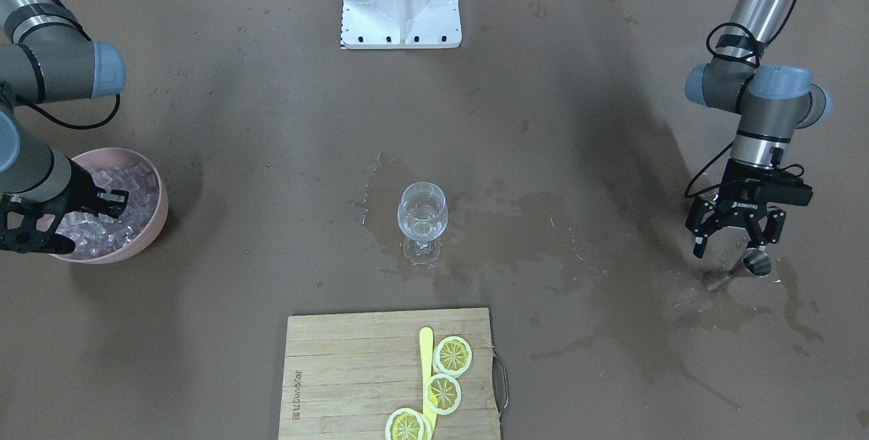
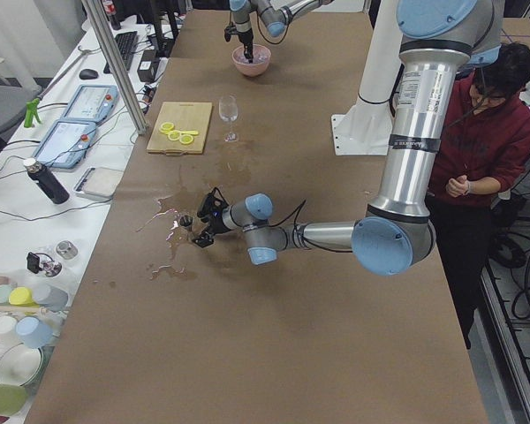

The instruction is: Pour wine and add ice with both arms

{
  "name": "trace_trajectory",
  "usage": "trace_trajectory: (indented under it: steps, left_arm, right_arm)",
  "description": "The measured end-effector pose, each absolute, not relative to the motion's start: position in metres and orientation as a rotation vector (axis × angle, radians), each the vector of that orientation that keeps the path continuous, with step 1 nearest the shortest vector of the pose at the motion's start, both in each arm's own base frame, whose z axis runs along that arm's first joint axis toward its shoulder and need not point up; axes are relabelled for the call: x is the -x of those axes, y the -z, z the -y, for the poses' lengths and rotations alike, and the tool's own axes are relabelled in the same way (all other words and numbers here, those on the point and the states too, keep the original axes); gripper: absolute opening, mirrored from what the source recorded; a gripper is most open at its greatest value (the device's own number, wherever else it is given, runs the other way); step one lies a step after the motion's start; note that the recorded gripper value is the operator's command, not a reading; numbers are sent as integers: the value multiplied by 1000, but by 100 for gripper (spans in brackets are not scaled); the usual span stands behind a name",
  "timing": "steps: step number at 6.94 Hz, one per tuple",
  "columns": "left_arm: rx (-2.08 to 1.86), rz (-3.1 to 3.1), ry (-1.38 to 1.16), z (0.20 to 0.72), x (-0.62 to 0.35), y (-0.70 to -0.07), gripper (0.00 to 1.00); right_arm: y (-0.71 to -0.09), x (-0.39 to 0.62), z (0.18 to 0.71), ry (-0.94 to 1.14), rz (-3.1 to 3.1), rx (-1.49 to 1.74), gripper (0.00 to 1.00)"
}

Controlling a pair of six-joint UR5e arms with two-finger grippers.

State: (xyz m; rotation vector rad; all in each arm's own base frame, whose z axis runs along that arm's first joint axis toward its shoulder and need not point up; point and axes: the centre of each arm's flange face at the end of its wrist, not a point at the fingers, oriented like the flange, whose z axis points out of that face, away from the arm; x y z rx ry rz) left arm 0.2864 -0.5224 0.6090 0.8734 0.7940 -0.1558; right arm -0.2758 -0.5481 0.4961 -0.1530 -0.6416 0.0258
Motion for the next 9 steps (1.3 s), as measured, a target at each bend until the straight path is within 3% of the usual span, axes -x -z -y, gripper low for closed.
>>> trace_trajectory:
  steps: [1,3,9]
  left_arm:
    - [-876,-793,149,524,-290,-608,92]
    - [-886,-789,147,526,-293,-605,90]
    - [-928,-739,187,535,-291,-605,87]
  right_arm:
    - [-499,275,547,-27,638,155,32]
    - [-498,275,546,-26,638,152,14]
    - [-472,266,547,-23,645,88,14]
